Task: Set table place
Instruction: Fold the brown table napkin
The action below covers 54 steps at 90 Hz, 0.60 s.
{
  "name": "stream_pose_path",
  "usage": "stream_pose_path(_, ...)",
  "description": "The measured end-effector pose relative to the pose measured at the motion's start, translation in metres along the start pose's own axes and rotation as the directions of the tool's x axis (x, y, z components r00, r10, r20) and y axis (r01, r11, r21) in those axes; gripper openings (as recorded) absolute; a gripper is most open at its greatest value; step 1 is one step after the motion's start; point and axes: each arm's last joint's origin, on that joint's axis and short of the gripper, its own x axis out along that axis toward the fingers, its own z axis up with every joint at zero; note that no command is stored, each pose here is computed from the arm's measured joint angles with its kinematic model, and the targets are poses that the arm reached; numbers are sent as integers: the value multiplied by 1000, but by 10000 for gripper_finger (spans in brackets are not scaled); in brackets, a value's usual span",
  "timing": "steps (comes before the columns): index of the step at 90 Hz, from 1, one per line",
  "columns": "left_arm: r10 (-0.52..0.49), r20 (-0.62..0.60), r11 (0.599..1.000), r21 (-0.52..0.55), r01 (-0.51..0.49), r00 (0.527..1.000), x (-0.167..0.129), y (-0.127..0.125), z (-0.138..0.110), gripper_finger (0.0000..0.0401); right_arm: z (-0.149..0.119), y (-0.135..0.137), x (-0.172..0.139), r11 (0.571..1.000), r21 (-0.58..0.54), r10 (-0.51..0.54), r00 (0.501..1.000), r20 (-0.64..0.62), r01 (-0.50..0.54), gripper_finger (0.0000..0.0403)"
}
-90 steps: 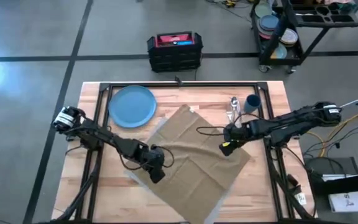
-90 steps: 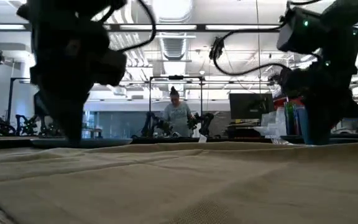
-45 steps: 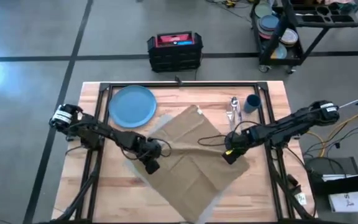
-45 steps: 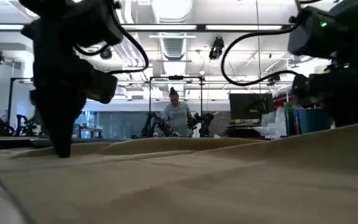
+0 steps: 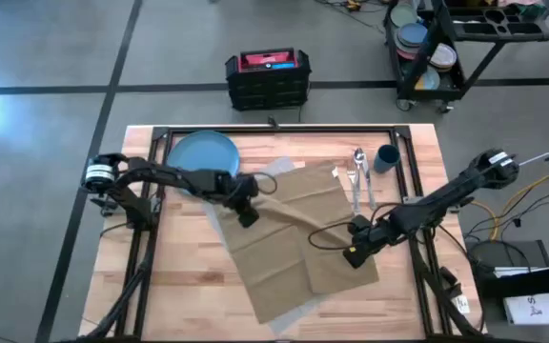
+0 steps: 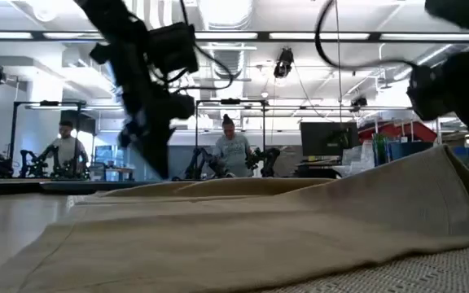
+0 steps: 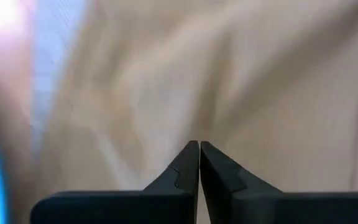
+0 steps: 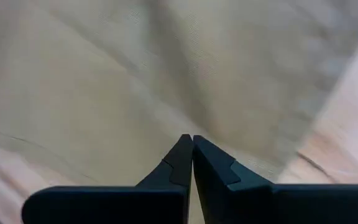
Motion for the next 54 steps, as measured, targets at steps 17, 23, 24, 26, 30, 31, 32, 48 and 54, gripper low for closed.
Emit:
stream_pose_path(17, -203, 65, 979, 28, 201, 977, -20, -27, 21, 0, 19, 11, -11, 1000, 8, 16, 988, 151, -17, 0)
stream_pose_path(23, -262, 75, 965, 46, 259, 962, -23, -43, 16, 0, 28, 11, -13, 1000, 18, 11, 981, 193, -14, 0)
stream_pose_path(24, -268, 75, 963, 49, 265, 960, -24, -45, 15, 0, 30, 11, -13, 1000, 20, 10, 980, 200, -14, 0)
stream_pose_path(26, -282, 74, 959, 56, 278, 957, -25, -51, 13, 0, 33, 10, -14, 1000, 25, 6, 977, 213, -12, 0)
stream_pose_path(30, -312, 79, 949, 69, 307, 947, -27, -62, 7, 0, 40, 8, -15, 999, 32, -5, 973, 229, -2, 0)
stream_pose_path(31, -322, 82, 946, 72, 316, 943, -28, -65, 6, 0, 42, 8, -15, 999, 35, -8, 973, 233, 0, 0)
stream_pose_path(32, -331, 85, 943, 74, 325, 940, -28, -68, 4, 0, 44, 7, -15, 999, 34, -10, 972, 236, 2, 0)
stream_pose_path(48, -393, 48, 917, 91, 388, 918, -18, -106, -30, 0, 76, -6, -19, 998, 49, -49, 955, 292, 36, 0)
stream_pose_path(54, -395, 17, 916, 83, 393, 918, -8, -117, -44, 0, 89, -12, -21, 998, 54, -54, 948, 315, 39, 0)
